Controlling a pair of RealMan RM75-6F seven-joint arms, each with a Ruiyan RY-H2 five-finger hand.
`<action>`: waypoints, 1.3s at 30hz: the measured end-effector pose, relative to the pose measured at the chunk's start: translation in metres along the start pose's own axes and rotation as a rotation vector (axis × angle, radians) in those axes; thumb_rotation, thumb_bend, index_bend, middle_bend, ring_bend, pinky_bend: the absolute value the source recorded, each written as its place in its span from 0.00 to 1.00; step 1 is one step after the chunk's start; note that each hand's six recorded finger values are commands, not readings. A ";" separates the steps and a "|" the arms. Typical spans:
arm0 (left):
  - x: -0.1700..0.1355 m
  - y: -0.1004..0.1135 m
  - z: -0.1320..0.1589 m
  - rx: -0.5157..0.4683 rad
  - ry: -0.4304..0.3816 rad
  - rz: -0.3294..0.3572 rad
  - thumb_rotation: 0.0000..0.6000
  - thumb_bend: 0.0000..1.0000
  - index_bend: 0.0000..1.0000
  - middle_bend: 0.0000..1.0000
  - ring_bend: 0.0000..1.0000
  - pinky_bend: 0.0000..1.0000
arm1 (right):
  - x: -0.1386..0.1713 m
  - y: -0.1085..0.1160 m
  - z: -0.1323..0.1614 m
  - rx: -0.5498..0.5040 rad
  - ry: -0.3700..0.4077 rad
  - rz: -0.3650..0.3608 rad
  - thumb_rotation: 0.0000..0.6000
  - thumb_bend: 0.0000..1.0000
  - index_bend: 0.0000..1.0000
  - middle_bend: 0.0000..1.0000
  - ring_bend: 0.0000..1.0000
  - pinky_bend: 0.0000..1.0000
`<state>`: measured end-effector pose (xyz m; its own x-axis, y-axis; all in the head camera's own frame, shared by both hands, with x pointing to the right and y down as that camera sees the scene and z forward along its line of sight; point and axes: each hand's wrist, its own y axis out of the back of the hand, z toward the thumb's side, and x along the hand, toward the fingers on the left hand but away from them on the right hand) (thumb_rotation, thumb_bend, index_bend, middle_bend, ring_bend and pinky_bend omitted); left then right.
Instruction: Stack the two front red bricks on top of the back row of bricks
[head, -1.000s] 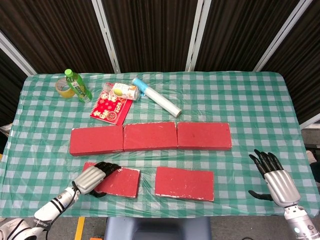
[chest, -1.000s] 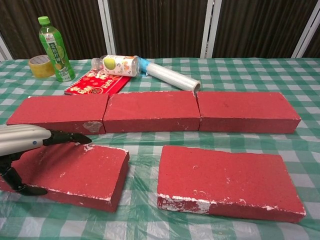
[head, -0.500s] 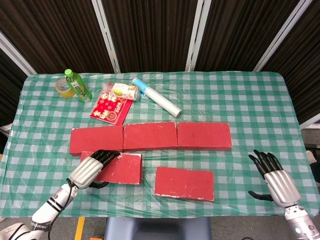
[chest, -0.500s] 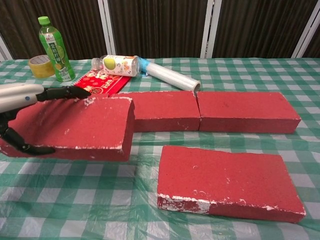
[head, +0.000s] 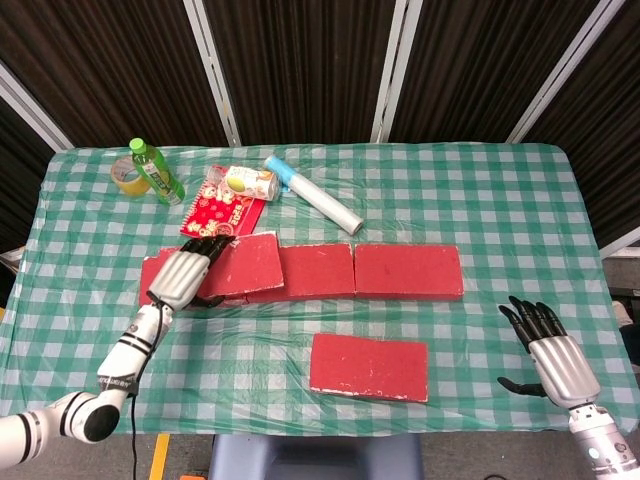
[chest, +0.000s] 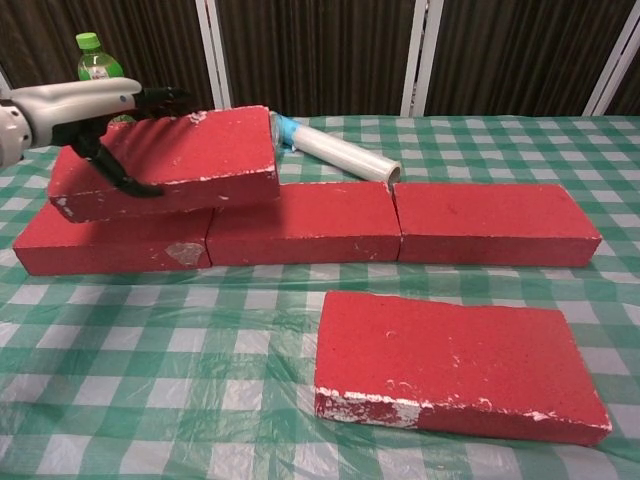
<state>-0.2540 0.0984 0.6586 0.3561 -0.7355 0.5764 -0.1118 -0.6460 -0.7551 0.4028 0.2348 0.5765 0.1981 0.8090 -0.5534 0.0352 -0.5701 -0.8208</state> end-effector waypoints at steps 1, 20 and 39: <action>0.007 0.001 0.002 0.005 0.002 -0.003 1.00 0.28 0.00 0.53 0.72 0.76 | 0.000 0.000 0.000 0.000 -0.001 0.001 1.00 0.13 0.00 0.00 0.00 0.00; 0.046 -0.021 0.027 0.019 -0.041 -0.071 1.00 0.28 0.00 0.52 0.71 0.74 | -0.005 0.002 -0.009 -0.001 -0.035 0.001 1.00 0.13 0.00 0.00 0.00 0.00; 0.044 -0.027 0.025 0.020 -0.028 -0.106 1.00 0.28 0.00 0.48 0.61 0.67 | -0.006 0.001 -0.008 0.002 -0.034 0.002 1.00 0.13 0.00 0.00 0.00 0.00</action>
<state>-0.2127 0.0887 0.6963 0.3908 -0.6574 0.6443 -0.0535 -0.7150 -0.6971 0.4096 0.2285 0.5797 0.1649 0.8123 -0.5595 0.0325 -0.5714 -0.8200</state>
